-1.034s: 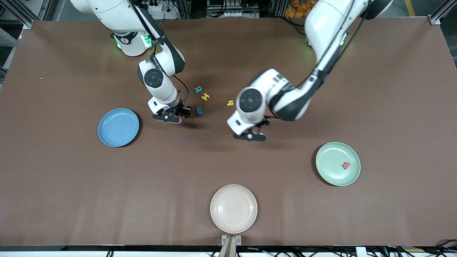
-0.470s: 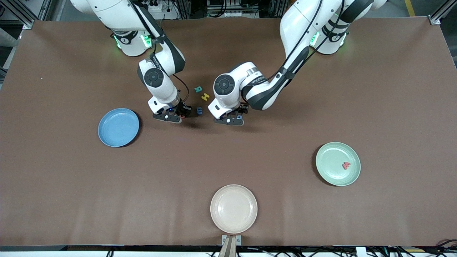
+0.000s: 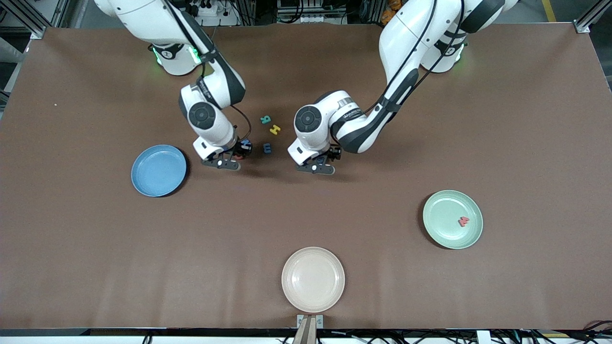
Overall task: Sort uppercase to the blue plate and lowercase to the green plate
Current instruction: 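Place the blue 6 on the green plate while the right gripper places Q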
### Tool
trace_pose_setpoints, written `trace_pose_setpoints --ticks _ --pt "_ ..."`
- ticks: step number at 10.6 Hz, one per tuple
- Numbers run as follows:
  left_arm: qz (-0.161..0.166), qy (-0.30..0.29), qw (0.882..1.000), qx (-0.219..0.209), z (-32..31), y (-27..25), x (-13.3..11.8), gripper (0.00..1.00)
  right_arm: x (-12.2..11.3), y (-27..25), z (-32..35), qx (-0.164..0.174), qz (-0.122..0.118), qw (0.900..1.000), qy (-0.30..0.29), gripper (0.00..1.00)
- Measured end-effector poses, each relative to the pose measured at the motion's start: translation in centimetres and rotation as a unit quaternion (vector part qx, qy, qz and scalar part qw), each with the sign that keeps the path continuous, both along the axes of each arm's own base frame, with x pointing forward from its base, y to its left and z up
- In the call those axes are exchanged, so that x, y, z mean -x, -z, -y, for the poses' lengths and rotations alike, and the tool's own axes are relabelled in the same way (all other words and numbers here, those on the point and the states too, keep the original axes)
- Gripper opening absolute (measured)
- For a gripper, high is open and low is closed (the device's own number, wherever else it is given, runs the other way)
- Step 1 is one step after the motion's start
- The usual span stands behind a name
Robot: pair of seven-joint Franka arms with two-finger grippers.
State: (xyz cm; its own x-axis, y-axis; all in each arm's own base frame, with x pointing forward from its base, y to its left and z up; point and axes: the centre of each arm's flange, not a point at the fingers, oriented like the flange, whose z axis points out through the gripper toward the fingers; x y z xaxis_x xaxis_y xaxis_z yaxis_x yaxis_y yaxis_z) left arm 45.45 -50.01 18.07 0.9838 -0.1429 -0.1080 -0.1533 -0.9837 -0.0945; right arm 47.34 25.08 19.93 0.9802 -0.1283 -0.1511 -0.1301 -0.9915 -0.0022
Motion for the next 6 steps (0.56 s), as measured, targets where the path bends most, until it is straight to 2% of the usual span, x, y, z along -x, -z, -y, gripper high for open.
trace_pose_setpoints --ticks 2,5,6 --pt "0.007 0.007 1.000 0.010 -0.2 1.0 0.6 0.72 -4.0 -1.7 5.0 -0.007 -0.011 0.999 -0.031 0.36" --pt "0.010 0.009 1.000 0.013 -0.1 1.0 0.7 0.70 -6.7 -2.0 13.1 -0.004 -0.006 0.996 -0.093 0.36" --pt "0.011 0.010 1.000 0.016 0.0 0.9 0.8 0.58 -7.3 -2.1 16.0 -0.004 -0.005 0.993 -0.118 0.36"
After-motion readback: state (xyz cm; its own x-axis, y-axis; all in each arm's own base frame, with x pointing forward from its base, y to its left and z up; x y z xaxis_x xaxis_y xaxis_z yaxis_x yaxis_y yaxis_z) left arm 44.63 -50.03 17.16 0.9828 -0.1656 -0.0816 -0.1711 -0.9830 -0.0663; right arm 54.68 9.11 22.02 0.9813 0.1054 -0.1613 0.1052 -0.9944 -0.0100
